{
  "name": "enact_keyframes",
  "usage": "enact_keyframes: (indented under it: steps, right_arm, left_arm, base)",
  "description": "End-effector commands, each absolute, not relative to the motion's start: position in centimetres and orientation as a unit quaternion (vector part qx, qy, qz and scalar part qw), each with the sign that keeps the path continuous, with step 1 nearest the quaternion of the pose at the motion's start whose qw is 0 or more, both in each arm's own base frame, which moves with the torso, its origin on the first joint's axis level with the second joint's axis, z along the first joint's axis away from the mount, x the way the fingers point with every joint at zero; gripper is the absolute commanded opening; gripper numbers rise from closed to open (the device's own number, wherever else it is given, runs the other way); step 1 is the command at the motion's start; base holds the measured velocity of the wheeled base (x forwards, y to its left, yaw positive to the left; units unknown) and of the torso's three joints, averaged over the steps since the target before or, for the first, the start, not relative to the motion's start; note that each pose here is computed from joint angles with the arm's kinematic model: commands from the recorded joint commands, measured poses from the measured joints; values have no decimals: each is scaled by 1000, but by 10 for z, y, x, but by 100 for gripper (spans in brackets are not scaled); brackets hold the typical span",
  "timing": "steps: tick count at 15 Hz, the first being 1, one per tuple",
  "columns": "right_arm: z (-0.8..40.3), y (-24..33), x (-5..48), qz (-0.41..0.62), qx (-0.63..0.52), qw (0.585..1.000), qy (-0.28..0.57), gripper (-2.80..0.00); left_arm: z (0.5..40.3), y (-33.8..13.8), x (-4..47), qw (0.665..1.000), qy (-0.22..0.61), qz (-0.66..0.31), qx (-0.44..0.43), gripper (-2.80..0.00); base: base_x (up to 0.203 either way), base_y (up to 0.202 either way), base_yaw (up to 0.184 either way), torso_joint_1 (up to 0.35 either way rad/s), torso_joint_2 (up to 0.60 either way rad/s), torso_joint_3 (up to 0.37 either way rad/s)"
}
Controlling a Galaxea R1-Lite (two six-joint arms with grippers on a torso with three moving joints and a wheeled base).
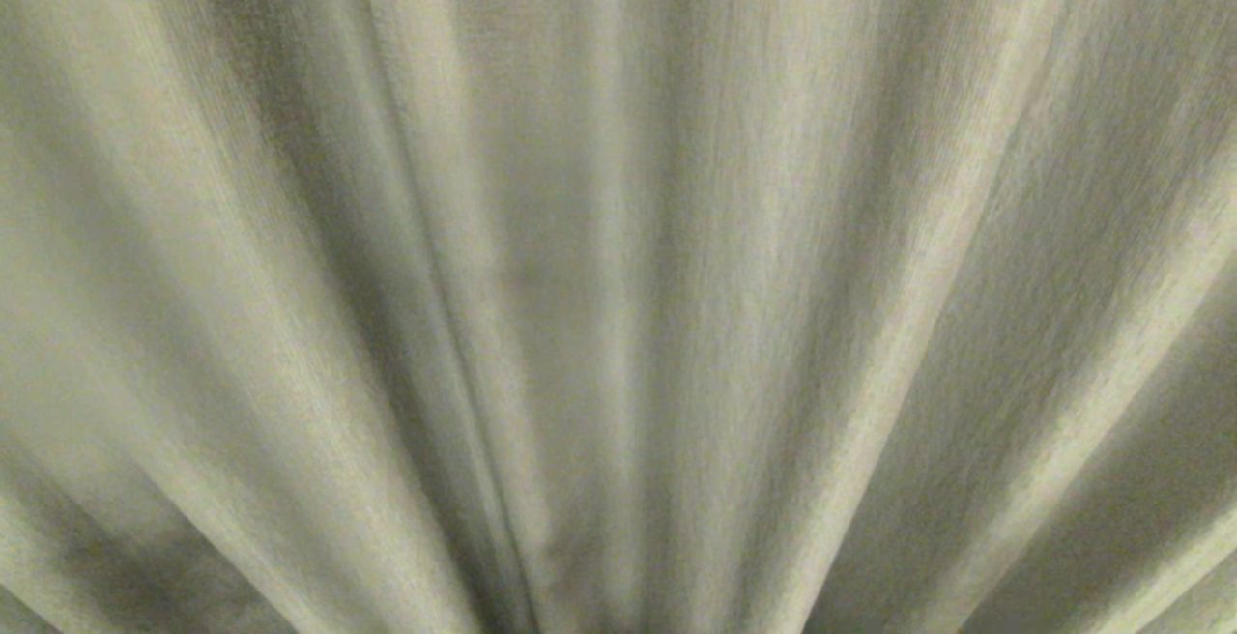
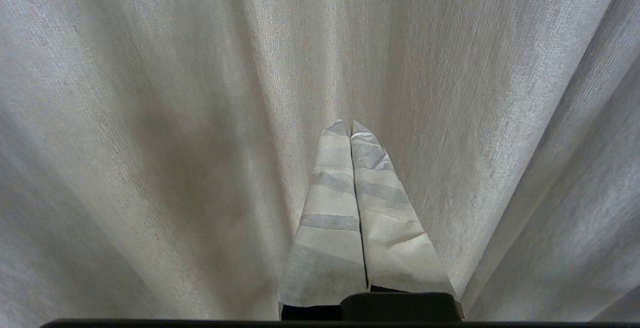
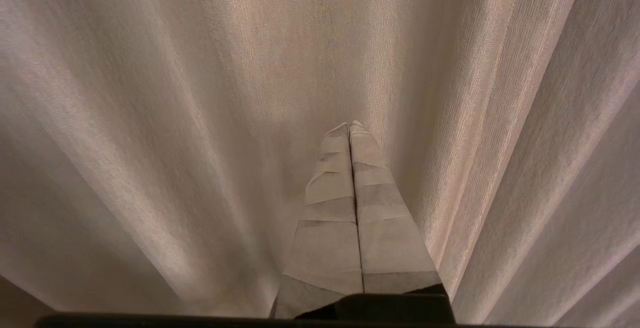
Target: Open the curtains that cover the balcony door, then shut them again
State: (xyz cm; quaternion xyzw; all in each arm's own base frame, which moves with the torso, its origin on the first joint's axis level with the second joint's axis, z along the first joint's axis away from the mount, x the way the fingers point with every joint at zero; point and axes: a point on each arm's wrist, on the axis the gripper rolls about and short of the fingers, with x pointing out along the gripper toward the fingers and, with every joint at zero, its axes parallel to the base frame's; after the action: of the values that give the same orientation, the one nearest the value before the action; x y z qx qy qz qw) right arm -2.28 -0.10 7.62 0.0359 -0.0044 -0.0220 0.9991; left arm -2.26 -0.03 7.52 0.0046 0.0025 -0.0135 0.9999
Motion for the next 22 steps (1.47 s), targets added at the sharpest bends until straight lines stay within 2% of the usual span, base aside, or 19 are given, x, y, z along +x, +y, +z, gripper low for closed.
enact_keyframes:
  steps: [1,22]
  right_arm:
    - [76,-1,-23,-22,36,999,-4,-280]
    - [76,-1,-23,-22,36,999,-4,-280]
  left_arm:
    - [75,0,-23,1000,1,-14,5,-280]
    - [75,0,-23,1000,1,-14,5,-280]
  base:
    - [0,0,0,0,0,0]
    - [0,0,0,0,0,0]
